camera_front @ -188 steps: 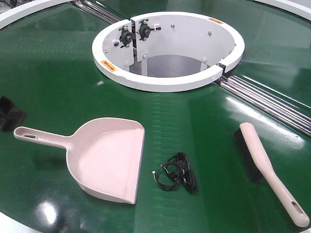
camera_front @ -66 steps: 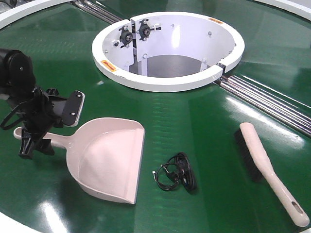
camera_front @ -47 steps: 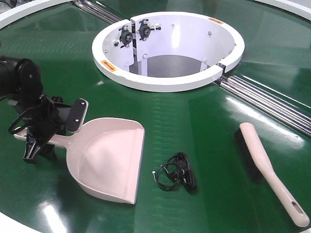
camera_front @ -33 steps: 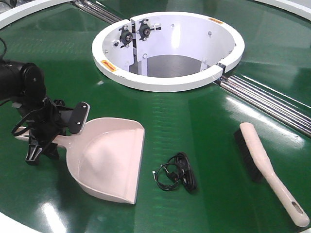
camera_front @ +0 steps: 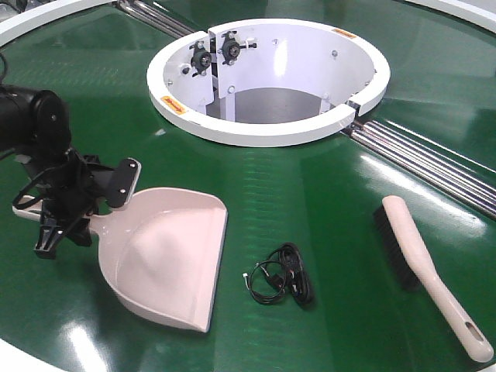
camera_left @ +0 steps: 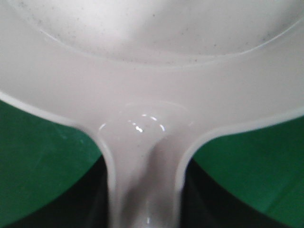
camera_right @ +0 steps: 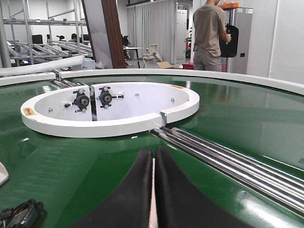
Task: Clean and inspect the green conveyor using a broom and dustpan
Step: 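Close the left gripper on the dustpan handle near the pan, then tilt the dustpan with the left gripper, lip down toward the cable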
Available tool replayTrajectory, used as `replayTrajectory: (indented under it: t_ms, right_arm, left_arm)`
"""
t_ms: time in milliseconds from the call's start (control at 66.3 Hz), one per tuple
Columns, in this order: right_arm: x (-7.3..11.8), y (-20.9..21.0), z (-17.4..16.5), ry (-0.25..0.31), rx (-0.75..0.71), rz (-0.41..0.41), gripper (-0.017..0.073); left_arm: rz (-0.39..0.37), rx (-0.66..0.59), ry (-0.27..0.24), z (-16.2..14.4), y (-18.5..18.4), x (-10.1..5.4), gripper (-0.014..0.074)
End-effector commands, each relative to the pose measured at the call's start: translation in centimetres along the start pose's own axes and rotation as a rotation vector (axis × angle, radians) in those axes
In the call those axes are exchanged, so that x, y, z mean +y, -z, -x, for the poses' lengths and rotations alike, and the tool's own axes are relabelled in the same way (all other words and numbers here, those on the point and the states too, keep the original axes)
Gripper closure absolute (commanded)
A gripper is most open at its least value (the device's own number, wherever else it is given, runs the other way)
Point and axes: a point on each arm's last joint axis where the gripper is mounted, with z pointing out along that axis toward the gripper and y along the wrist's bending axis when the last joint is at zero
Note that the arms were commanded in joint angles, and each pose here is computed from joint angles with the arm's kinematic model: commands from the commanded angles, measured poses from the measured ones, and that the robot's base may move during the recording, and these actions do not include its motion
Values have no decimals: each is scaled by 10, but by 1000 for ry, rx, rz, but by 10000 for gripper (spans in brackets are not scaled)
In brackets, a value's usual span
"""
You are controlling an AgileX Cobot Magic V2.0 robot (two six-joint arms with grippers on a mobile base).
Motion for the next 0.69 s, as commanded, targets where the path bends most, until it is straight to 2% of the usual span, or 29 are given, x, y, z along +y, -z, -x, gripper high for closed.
replayTrajectory:
  t_ms: [0, 151, 483, 679]
  right_arm:
    - [0, 1, 1, 6, -73, -6, 568]
    - [0, 1, 1, 6, -73, -6, 568]
    - [0, 1, 1, 6, -73, -6, 568]
    - [0, 1, 1, 6, -73, -6, 568]
  left_arm:
    - [108, -23, 46, 3, 40, -3, 601]
    - [104, -28, 117, 4, 45, -6, 601]
    - [80, -16, 47, 28, 42, -10, 601]
    - [62, 7, 136, 28, 34, -7, 601]
